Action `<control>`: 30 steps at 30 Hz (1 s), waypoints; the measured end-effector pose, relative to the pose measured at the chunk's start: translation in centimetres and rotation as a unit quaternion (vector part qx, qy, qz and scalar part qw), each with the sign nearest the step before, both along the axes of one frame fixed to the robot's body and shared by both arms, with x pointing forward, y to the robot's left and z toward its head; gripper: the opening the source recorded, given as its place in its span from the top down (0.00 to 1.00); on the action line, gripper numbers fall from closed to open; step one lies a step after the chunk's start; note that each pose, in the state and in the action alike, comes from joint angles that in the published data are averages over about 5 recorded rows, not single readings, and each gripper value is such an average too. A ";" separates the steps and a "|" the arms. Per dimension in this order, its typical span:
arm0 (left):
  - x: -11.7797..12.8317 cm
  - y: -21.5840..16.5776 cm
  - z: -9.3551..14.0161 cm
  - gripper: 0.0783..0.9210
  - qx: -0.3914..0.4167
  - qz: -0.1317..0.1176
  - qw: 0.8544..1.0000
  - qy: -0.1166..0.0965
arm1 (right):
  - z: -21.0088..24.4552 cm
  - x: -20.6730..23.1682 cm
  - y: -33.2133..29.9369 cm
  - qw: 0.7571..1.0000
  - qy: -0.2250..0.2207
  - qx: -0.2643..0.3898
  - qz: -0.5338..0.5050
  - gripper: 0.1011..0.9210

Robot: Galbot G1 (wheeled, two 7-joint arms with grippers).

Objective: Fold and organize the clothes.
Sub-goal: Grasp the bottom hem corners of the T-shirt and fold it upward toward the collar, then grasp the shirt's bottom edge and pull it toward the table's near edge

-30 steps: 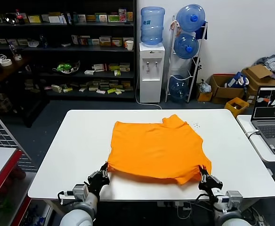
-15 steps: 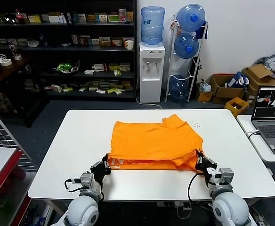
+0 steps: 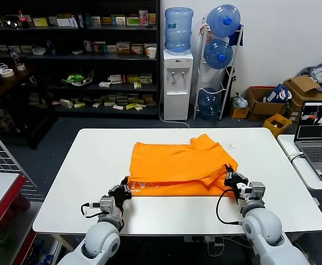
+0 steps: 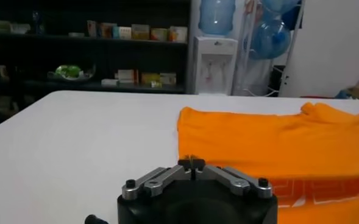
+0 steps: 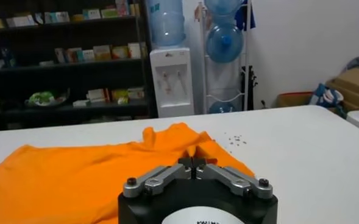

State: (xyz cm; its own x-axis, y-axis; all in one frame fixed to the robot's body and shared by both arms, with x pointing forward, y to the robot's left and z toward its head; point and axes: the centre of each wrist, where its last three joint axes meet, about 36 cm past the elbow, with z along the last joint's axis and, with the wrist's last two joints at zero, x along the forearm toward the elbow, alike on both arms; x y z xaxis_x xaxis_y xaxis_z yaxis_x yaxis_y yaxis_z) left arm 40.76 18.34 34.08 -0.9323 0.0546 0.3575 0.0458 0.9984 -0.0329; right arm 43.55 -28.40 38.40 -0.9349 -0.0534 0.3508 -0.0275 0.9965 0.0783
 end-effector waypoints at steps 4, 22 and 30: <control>0.2 0.1 -0.2 0.89 0.003 0.001 1.000 0.003 | -0.3 0.2 -0.1 1.000 -0.003 -0.002 0.009 0.76; -4.1 0.8 -0.4 0.27 -0.011 -0.004 1.000 0.015 | -2.3 -5.3 -4.7 0.998 0.020 -0.035 0.047 0.15; -4.9 0.1 -1.4 0.12 -0.031 0.000 0.999 0.031 | -3.3 -6.5 -6.1 0.997 0.053 -0.017 0.048 0.12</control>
State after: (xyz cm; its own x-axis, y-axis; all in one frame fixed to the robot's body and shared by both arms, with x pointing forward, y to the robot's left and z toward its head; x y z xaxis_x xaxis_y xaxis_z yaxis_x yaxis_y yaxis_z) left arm 35.85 18.40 32.69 -0.9084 0.0789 0.4106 0.0426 0.9944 -0.0968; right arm 37.00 -34.54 35.11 -0.8838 -0.1266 0.4504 -0.1161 0.9919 0.0511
